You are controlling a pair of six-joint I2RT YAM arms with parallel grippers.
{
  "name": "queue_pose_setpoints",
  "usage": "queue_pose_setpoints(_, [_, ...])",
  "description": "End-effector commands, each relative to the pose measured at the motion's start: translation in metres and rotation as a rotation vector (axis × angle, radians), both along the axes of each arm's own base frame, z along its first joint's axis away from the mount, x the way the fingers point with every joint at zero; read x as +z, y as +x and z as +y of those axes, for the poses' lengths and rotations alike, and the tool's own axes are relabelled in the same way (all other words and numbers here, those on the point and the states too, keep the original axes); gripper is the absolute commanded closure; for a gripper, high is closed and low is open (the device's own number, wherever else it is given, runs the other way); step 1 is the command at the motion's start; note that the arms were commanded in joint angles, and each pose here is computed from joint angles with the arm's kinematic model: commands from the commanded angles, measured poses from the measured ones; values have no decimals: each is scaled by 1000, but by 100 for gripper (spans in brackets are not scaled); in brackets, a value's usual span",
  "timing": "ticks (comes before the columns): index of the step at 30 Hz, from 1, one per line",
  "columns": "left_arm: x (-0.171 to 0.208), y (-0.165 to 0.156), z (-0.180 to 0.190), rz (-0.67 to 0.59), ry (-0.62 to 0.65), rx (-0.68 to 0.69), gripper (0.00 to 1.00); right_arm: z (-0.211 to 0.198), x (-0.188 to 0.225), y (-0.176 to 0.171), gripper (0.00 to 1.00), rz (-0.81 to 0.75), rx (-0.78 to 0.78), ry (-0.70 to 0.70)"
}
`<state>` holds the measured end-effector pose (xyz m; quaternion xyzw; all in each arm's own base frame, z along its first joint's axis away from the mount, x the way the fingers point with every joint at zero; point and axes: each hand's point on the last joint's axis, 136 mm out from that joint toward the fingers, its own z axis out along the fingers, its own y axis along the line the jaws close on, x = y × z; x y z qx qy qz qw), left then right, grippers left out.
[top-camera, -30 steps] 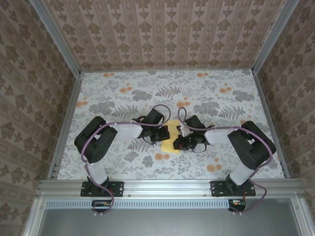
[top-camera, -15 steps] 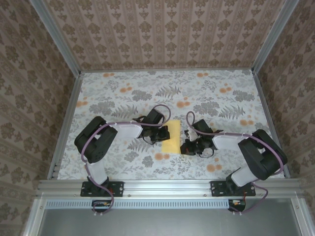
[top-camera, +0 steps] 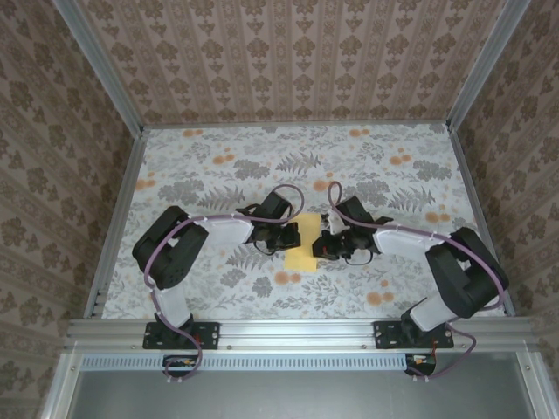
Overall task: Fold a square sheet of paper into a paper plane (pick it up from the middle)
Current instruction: Fold the triangle a second time at the center of the table.
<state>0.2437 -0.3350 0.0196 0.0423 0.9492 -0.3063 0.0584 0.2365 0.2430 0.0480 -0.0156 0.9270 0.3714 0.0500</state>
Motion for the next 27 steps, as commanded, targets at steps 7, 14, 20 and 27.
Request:
queue_pose_setpoints(7, [3,8,6,-74,35,-7,95,-2,-33,-13,97,98,1,-66])
queue_pose_setpoints(14, [39,5,-17,-173,-75,-50,93,-14,-55,-22,98,153,-9,-142])
queue_pose_setpoints(20, [21,-12,-18,-124,-35,-56,93,-17,-58,-21,98,155,-25,-169])
queue_pose_setpoints(27, [-3,-22,-16,-53,-23,-46,94,-20,-61,-22,98,172,-30,-189])
